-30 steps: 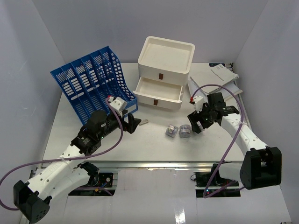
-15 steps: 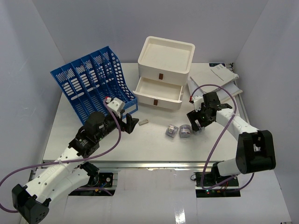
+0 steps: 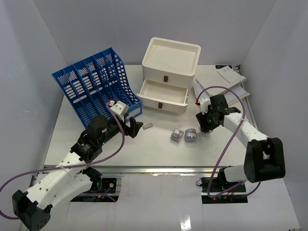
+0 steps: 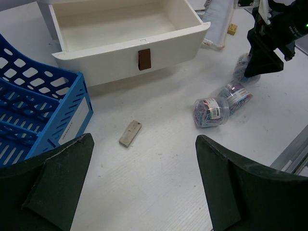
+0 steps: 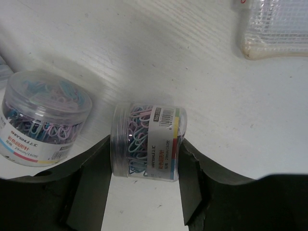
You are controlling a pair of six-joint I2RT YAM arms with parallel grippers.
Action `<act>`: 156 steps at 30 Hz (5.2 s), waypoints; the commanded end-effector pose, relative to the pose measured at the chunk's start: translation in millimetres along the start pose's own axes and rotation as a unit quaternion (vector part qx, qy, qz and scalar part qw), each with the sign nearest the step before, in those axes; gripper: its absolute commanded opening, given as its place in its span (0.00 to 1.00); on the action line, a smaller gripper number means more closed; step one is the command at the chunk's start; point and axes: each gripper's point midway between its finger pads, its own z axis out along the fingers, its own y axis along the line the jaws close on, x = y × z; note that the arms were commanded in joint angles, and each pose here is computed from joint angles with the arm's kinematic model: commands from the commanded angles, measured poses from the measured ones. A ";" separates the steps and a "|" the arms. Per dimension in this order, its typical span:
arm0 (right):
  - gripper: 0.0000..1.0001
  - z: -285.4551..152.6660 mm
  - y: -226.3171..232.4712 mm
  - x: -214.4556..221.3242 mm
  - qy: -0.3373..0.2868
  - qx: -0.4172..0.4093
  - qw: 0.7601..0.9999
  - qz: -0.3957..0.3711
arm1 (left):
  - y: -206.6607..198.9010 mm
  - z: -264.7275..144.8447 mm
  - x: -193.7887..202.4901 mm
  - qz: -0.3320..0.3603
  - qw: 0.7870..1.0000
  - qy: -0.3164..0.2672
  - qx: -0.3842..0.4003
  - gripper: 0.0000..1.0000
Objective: Organize the desk
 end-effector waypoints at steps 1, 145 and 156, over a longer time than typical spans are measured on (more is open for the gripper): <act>0.12 -44.6 -0.7 -59.2 -0.117 0.004 0.992 -0.042 | -6.3 1.1 5.2 -0.004 1.000 0.007 0.017 0.98; 0.92 -88.4 68.4 -38.4 -0.288 -0.232 0.909 -0.194 | 21.8 225.8 -52.6 -0.083 0.979 0.184 -0.023 0.82; 0.90 -66.7 84.3 -33.9 -0.244 -0.263 0.823 -0.441 | 7.6 105.1 -106.7 -0.083 0.995 0.042 -0.019 0.97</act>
